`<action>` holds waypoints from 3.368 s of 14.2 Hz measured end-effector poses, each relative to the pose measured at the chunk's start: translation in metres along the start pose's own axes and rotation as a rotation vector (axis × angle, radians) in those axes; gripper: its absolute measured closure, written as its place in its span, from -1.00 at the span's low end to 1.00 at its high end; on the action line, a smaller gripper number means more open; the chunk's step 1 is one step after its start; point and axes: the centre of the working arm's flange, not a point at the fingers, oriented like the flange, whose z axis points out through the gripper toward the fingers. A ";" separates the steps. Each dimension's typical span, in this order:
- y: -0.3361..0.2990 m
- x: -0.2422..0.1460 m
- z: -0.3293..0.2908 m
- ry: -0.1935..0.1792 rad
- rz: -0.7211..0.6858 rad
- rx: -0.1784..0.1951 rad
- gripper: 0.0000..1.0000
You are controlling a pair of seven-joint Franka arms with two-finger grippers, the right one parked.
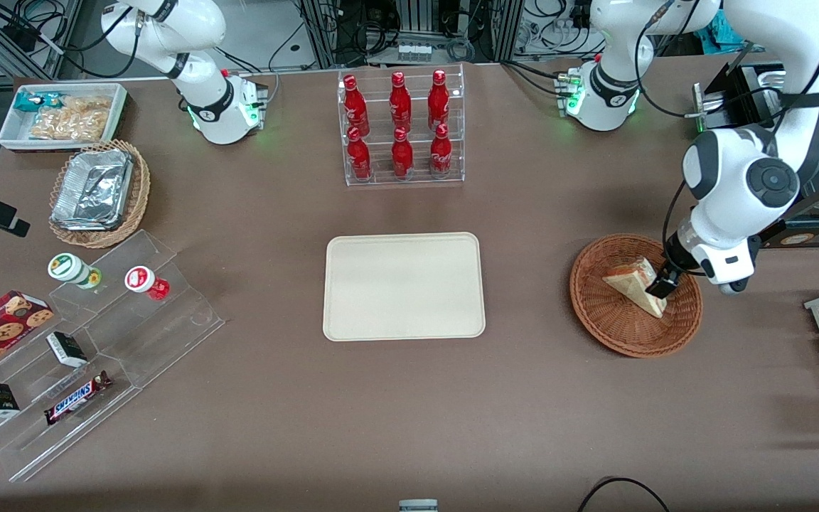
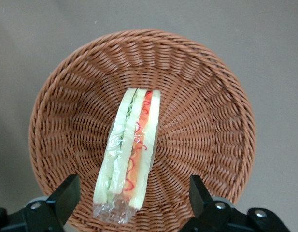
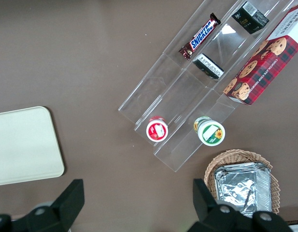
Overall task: Place sandwich from basket to tray
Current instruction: 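Lower the left gripper and close it on the sandwich, then lift the sandwich and carry it over the cream tray, then lower the sandwich onto the tray and open the left gripper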
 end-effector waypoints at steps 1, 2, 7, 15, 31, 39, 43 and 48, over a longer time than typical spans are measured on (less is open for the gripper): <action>-0.001 0.000 0.007 -0.005 -0.019 0.010 -1.00; -0.001 -0.001 0.014 -0.011 -0.034 0.022 -1.00; -0.002 -0.006 0.049 -0.030 -0.047 0.060 -1.00; 0.004 -0.015 0.050 -0.035 -0.061 0.072 0.32; 0.158 -0.238 -0.020 -0.110 0.768 0.162 0.71; 0.213 -0.411 0.006 -0.107 0.847 0.093 0.71; 0.217 -0.460 0.026 -0.114 0.863 0.089 0.71; 0.226 -0.470 0.058 -0.125 0.828 0.102 0.71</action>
